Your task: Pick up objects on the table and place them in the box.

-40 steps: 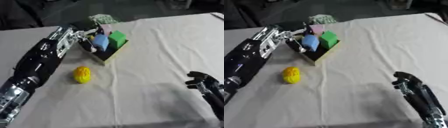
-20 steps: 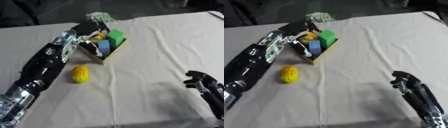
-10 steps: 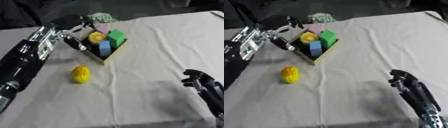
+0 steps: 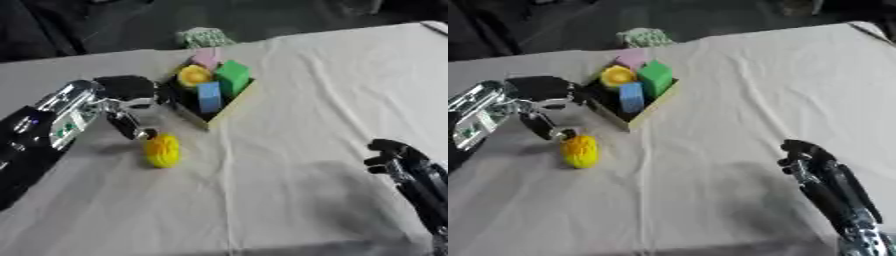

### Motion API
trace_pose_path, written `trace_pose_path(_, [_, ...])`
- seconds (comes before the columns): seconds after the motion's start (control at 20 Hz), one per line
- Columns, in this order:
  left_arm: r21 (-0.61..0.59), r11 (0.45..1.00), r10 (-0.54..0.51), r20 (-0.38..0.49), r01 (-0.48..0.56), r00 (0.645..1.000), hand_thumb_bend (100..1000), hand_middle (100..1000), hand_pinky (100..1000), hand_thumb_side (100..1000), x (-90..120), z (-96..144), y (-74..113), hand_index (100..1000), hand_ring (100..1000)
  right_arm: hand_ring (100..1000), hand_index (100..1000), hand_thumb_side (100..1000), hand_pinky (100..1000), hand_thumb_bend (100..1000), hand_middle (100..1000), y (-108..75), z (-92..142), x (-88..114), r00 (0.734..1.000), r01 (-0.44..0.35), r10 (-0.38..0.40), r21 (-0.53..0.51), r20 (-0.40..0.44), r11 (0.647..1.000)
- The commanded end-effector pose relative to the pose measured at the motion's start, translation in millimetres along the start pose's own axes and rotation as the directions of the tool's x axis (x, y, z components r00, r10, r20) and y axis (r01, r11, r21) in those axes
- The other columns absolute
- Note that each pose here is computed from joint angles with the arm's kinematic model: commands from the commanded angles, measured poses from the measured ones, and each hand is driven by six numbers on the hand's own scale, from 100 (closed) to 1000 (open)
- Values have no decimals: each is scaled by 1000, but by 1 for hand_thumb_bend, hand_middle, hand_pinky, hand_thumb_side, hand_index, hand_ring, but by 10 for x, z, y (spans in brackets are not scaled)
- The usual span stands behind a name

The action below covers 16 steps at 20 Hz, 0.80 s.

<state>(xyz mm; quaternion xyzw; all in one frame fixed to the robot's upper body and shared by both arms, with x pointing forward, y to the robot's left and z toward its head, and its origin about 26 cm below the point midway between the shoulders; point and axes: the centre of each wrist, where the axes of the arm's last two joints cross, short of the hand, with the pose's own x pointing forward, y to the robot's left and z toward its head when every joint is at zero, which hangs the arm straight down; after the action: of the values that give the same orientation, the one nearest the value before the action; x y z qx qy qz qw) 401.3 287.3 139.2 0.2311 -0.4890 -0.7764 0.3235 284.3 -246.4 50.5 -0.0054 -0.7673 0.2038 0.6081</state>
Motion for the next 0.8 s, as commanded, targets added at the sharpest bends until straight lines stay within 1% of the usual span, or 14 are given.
trace_pose_path(0.05, [-29, 1000, 1, 17, -1, 1000, 354, 759, 765, 100, 28, 88, 134, 856, 746, 691, 810, 644, 694, 100, 757, -53, -11, 34, 1000, -20, 20, -6, 11, 1000])
trace_pose_path(0.2, [-49, 999, 16, 21, -14, 1000, 288, 765, 779, 100, 81, 117, 235, 860, 751, 691, 810, 642, 694, 100, 757, -51, -10, 32, 1000, -19, 19, -5, 10, 1000])
trace_pose_path(0.25, [-52, 999, 3, 9, -3, 1000, 288, 769, 784, 100, 90, 145, 296, 863, 753, 691, 810, 642, 694, 100, 757, -52, -9, 31, 1000, -19, 19, -6, 9, 1000])
trace_pose_path(0.35, [-57, 998, -33, -23, 32, 999, 303, 789, 804, 109, 102, 219, 426, 881, 771, 691, 810, 648, 694, 100, 757, -56, -5, 26, 1000, -20, 20, -9, 6, 1000])
trace_pose_path(0.4, [-60, 997, -55, -38, 52, 998, 340, 800, 813, 120, 109, 259, 488, 892, 780, 691, 810, 651, 694, 100, 756, -57, -2, 21, 1000, -21, 21, -11, 4, 1000])
trace_pose_path(0.5, [-72, 994, -84, -50, 80, 995, 374, 810, 819, 120, 132, 320, 572, 900, 789, 691, 810, 651, 694, 100, 757, -58, 4, 16, 1000, -22, 22, -11, 1, 1000])
trace_pose_path(0.65, [-97, 992, -89, -23, 86, 996, 397, 809, 818, 109, 186, 381, 631, 899, 792, 691, 810, 653, 695, 100, 756, -58, 8, 14, 1000, -23, 23, -12, 0, 1000])
trace_pose_path(0.8, [-146, 985, -87, 36, 91, 996, 396, 803, 810, 100, 290, 398, 613, 894, 789, 691, 811, 653, 695, 100, 756, -62, 9, 14, 1000, -25, 25, -12, 0, 1000])
